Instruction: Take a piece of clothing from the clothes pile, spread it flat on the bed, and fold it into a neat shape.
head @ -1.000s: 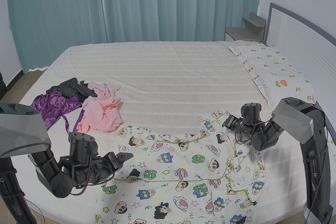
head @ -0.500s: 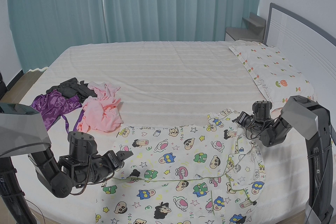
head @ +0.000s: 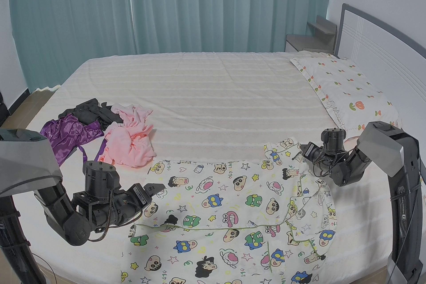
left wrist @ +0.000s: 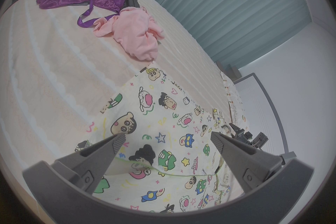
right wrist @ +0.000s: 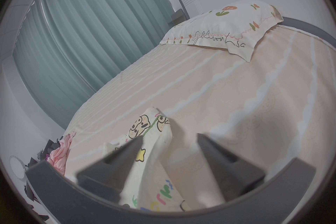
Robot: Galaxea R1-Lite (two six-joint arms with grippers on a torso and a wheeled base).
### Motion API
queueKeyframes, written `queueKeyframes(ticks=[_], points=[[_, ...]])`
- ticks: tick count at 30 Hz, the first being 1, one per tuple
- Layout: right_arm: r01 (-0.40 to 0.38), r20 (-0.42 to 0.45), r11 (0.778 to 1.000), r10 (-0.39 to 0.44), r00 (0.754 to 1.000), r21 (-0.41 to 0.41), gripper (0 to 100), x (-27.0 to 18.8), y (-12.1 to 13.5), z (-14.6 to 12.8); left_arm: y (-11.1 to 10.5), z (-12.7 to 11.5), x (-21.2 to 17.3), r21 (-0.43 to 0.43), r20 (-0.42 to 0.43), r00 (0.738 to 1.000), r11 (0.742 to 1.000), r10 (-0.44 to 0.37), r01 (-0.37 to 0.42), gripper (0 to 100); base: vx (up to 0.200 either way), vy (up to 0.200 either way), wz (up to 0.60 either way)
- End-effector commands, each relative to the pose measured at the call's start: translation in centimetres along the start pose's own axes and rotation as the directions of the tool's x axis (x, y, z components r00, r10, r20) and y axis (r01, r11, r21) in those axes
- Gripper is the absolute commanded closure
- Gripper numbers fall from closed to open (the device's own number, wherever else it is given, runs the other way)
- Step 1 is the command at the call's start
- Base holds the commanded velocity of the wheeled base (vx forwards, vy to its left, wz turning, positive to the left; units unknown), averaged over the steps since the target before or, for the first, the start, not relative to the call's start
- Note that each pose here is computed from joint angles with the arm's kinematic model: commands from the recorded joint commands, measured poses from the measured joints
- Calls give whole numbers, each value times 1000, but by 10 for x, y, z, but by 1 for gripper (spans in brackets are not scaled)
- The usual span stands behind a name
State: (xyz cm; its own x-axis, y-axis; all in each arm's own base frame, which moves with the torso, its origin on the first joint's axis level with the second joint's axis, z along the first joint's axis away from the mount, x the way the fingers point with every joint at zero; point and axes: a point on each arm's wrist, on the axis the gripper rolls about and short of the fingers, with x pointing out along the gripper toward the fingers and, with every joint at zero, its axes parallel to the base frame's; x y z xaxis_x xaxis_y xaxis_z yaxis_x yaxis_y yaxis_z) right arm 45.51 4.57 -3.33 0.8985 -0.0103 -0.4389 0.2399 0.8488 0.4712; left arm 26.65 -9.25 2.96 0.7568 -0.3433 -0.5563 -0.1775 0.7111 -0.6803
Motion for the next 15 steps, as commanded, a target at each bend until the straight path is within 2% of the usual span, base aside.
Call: queueKeyframes(ticks=[1, 5, 10, 12, 15], points=[[-13, 17, 1000, 13, 1000, 11, 0, -27, 9, 17, -12, 10, -3, -16, 60, 998, 999, -35, 36, 0, 0, 0, 0], [-14, 22, 999, 13, 1000, 41, 0, -60, 13, 31, -26, 21, -10, -29, 118, 990, 996, -78, 82, 0, 0, 0, 0], [-24, 37, 997, 21, 999, 79, 0, -97, 11, 38, -34, 29, -8, -25, 141, 983, 993, -114, 119, 0, 0, 0, 0], [-32, 45, 996, 29, 999, 82, 0, -110, 8, 35, -37, 36, -3, -21, 163, 979, 991, -126, 131, 0, 200, 0, 0], [-43, 59, 996, 38, 998, 78, 0, -121, 0, 25, -32, 37, 11, -2, 159, 982, 994, -106, 108, 0, 200, 0, 0]])
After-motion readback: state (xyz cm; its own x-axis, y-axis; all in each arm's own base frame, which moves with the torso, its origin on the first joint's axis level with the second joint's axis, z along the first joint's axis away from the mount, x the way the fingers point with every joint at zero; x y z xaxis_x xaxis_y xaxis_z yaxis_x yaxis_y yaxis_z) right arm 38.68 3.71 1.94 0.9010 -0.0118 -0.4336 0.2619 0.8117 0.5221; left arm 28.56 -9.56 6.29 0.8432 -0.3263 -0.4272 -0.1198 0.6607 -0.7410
